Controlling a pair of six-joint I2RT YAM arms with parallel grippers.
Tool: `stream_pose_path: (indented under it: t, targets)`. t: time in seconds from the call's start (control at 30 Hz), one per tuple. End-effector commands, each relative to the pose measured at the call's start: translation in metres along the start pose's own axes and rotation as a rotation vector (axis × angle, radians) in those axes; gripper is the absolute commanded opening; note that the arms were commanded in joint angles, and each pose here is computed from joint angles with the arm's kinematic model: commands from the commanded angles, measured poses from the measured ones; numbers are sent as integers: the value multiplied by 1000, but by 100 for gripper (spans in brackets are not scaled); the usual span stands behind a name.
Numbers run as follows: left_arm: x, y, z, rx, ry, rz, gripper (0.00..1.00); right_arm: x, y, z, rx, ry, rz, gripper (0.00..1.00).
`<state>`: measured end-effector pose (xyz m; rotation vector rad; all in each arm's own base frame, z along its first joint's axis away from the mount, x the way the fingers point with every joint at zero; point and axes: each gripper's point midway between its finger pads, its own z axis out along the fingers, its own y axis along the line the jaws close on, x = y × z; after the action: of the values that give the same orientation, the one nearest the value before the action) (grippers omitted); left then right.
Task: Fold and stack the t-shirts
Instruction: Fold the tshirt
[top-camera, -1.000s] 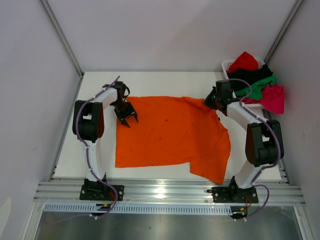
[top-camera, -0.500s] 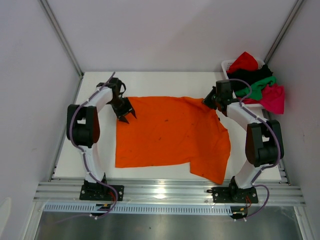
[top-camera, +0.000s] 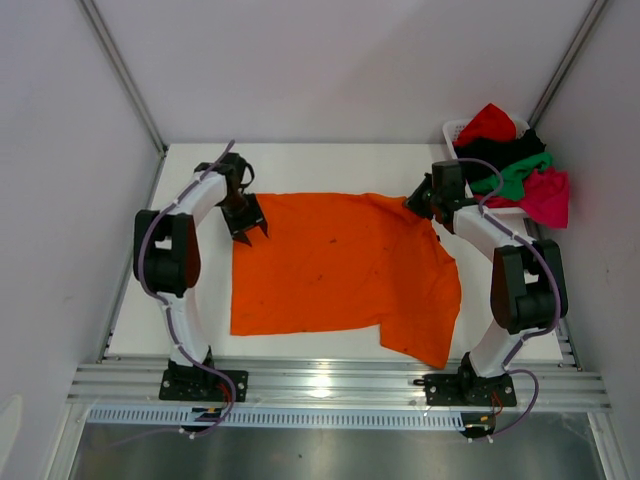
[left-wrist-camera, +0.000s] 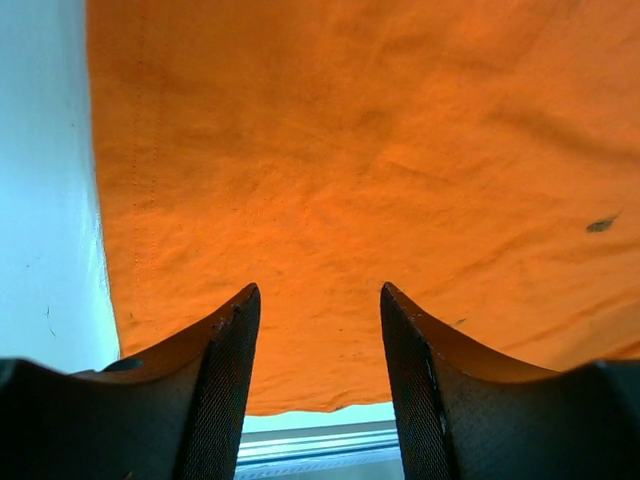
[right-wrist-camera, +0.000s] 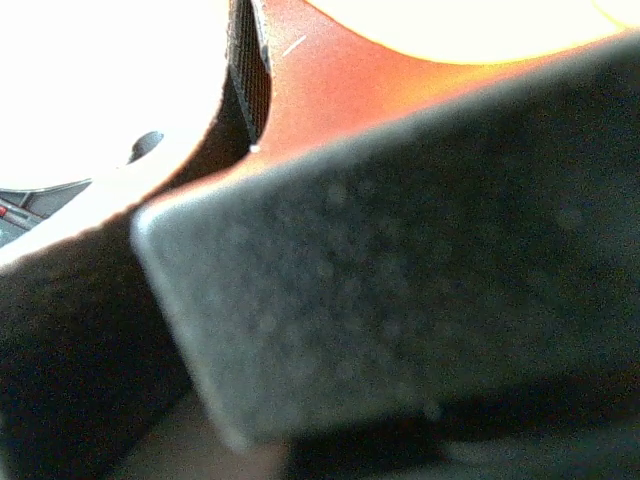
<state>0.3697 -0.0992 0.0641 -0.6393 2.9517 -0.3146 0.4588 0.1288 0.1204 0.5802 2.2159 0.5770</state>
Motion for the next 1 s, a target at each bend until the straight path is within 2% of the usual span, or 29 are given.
stream_pose_path:
  t: [0.0, 0.5, 0.97]
  targets:
    - [7, -4, 3, 3, 32, 60, 55, -9, 8, -1, -29, -24, 11, 5]
    - [64, -9, 30, 71, 148, 83, 55, -3, 10, 4, -47, -6, 21, 5]
    - [105, -14, 32, 98, 164, 103, 53, -2, 8, 3, -43, 1, 19, 5]
